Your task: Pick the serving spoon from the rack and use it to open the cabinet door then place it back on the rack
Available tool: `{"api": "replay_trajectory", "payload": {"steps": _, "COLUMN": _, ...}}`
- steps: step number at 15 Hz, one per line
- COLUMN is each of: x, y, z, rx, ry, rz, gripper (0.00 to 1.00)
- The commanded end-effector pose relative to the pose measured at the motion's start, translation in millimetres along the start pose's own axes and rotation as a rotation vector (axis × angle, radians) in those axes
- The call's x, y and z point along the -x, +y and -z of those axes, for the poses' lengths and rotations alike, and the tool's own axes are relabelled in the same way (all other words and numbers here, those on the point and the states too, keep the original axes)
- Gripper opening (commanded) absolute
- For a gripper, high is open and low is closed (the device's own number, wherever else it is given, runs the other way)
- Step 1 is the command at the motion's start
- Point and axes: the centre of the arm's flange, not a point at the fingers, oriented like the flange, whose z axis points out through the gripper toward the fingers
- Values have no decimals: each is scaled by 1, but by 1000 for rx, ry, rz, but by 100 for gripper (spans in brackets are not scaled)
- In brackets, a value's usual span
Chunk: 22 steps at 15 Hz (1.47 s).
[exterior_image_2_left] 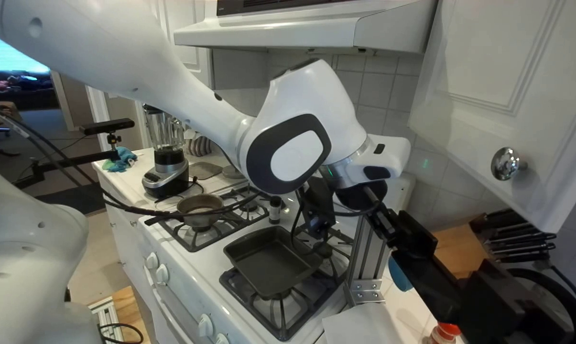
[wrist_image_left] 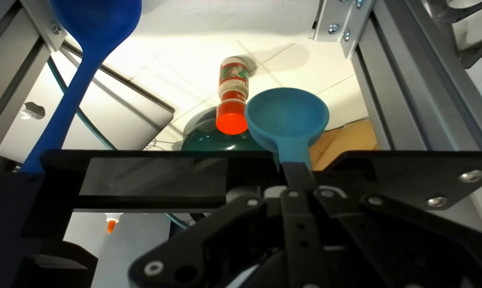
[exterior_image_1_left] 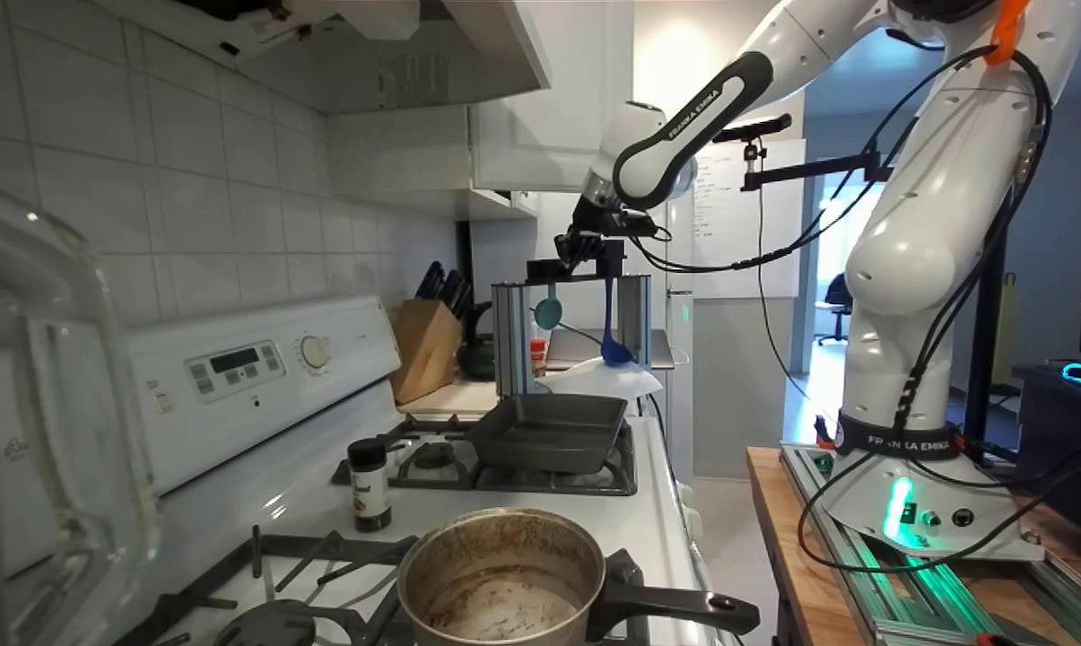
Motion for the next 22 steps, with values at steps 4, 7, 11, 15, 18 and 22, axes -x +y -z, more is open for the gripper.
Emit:
{"api": "replay_trajectory", "payload": {"steps": 4, "x": 3, "y": -3, "z": -6, "rx": 5, "ry": 43, "rz": 4, "gripper": 0}}
{"api": "replay_trajectory", "payload": {"steps": 7, "x": 3, "y": -3, "z": -6, "rx": 7, "ry": 55, "rz": 15, "gripper": 0}}
{"api": "replay_trajectory", "payload": {"steps": 11, "x": 4, "y": -5, "z": -3, "rx": 3, "ry": 32, "rz": 43, "gripper": 0}}
{"api": "replay_trajectory", "payload": {"steps": 15, "x": 11, "y": -12, "z": 10, "rx": -14, "ry": -33, "rz": 97, "gripper": 0}}
{"api": "replay_trajectory", "payload": {"steps": 18, "x": 13, "y": -15, "z": 22, "rx": 13, "ry": -66, "rz": 108, "gripper": 0}}
{"api": "replay_trajectory", "payload": {"steps": 22, "x": 12, "y": -6, "z": 45, "rx": 125, "ry": -208, "rz": 74, "gripper": 33}}
